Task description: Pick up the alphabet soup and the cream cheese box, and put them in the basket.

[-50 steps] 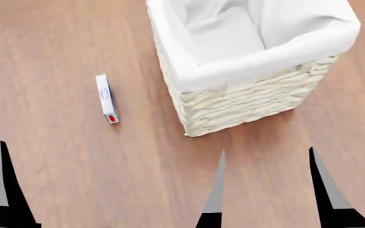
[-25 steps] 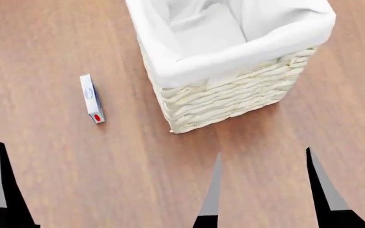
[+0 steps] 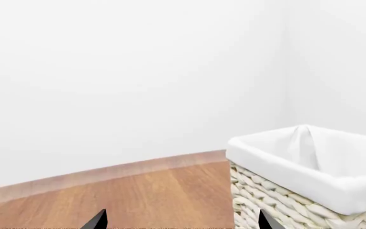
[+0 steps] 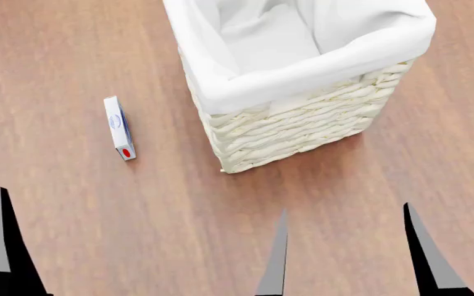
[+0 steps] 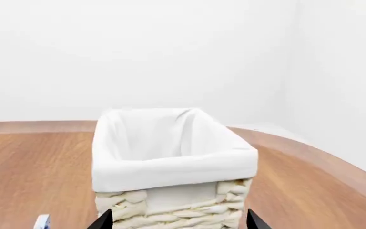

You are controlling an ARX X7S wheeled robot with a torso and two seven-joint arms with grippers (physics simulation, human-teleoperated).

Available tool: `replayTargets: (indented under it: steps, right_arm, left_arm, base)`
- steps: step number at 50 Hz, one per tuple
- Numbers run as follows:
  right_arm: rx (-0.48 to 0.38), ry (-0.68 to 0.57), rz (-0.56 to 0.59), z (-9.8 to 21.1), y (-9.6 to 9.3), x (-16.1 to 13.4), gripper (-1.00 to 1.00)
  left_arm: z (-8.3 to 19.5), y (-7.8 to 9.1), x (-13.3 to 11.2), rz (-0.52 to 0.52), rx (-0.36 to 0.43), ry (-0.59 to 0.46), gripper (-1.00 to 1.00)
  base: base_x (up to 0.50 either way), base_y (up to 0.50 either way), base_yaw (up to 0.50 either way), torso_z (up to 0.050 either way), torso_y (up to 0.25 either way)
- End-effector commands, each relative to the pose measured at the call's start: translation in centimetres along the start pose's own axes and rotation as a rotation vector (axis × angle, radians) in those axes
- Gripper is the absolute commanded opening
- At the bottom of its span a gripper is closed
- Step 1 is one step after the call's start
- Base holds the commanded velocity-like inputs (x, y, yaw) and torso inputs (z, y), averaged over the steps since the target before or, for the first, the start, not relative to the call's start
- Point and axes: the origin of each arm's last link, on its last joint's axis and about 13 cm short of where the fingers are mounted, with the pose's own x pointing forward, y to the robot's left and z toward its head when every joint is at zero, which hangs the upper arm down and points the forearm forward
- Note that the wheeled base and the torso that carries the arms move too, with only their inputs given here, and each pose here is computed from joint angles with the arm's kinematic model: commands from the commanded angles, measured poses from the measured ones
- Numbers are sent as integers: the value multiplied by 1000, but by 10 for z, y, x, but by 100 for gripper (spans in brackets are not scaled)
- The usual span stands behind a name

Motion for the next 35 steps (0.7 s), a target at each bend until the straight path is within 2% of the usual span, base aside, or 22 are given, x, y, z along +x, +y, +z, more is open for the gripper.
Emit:
replayTargets:
  steps: [1,13,22,35]
  right_arm:
    - [-31,110,-13,8,-3,-8,100]
    - [-56,220,8,15,-1,-19,100]
    - [-11,306,16,13,1,-30,100]
    - [-12,371,4,7,-1,-38,100]
  left_arm:
    - [-2,0,-1,-2,0,5,100]
    - [-7,2,-2,9,4,19,100]
    - [-9,2,-2,8,1,23,100]
    - [-11,0,-3,3,-2,28,100]
  base:
    - [0,0,0,0,0]
    - [0,0,0,0,0]
    - [0,0,0,0,0]
    - [0,0,0,0,0]
